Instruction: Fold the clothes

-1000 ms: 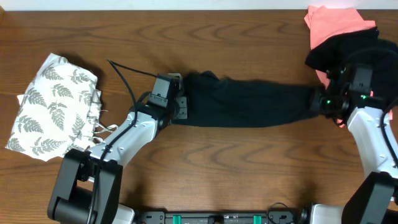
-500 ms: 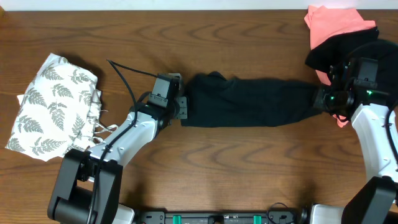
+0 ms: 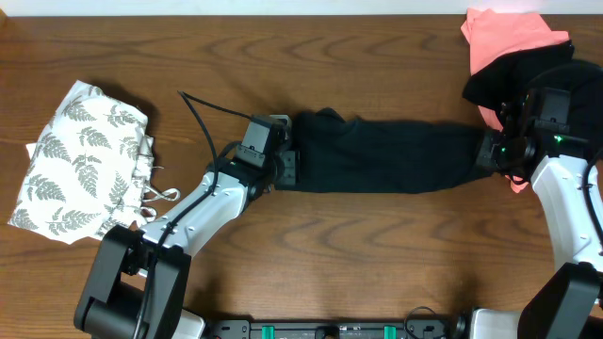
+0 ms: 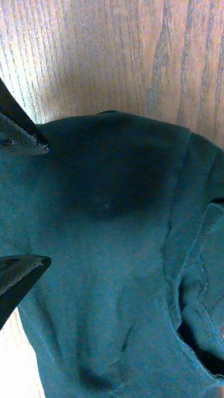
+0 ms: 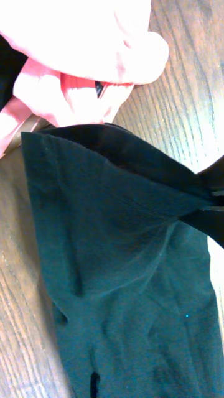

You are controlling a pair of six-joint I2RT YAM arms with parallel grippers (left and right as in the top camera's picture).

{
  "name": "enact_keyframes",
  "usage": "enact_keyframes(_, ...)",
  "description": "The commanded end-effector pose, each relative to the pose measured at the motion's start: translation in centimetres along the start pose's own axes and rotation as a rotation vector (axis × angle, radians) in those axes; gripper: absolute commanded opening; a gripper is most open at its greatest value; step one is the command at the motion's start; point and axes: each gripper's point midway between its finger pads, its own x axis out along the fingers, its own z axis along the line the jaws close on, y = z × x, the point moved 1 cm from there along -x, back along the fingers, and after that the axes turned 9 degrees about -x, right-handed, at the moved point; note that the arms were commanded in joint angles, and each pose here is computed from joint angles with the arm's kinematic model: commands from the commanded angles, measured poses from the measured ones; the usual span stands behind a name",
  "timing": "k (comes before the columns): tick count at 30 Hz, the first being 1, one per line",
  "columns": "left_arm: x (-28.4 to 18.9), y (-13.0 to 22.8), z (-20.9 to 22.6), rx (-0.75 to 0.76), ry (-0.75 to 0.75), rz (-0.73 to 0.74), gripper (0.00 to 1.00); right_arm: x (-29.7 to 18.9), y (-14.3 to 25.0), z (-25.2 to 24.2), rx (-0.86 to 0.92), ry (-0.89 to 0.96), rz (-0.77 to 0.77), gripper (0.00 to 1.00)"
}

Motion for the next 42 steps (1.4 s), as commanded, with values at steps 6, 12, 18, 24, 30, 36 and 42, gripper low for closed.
enact_keyframes(6,0.6,-0.1,0.3,-0.001,-0.021,-0.002,0.53,-0.1,-0.3,-0.4,0.0,0.016,-0.002,0.01)
enact_keyframes(12,2.1,-0.2,0.3,-0.006,-0.011,-0.004,0.52,-0.1,-0.1,-0.1,0.001,-0.007,0.003,0.01)
enact_keyframes(18,4.2,1.4,1.9,-0.065,-0.053,0.058,0.41,-0.1,0.3,-0.1,0.002,-0.007,0.024,0.01)
enact_keyframes(24,2.8,1.1,5.5,-0.192,-0.144,0.089,0.35,-0.1,1.3,0.0,0.005,-0.008,0.064,0.01)
enact_keyframes(30,1.9,0.7,9.2,-0.243,-0.202,0.107,0.32,-0.2,2.2,0.0,0.009,-0.009,0.102,0.74)
enact_keyframes(36,1.9,0.3,9.6,-0.22,-0.202,0.098,0.32,-0.2,2.4,0.0,0.045,-0.008,0.111,0.76)
enact_keyframes(42,1.9,0.3,9.6,-0.22,-0.201,0.096,0.32,1.6,4.1,0.1,0.067,-0.021,0.156,0.68)
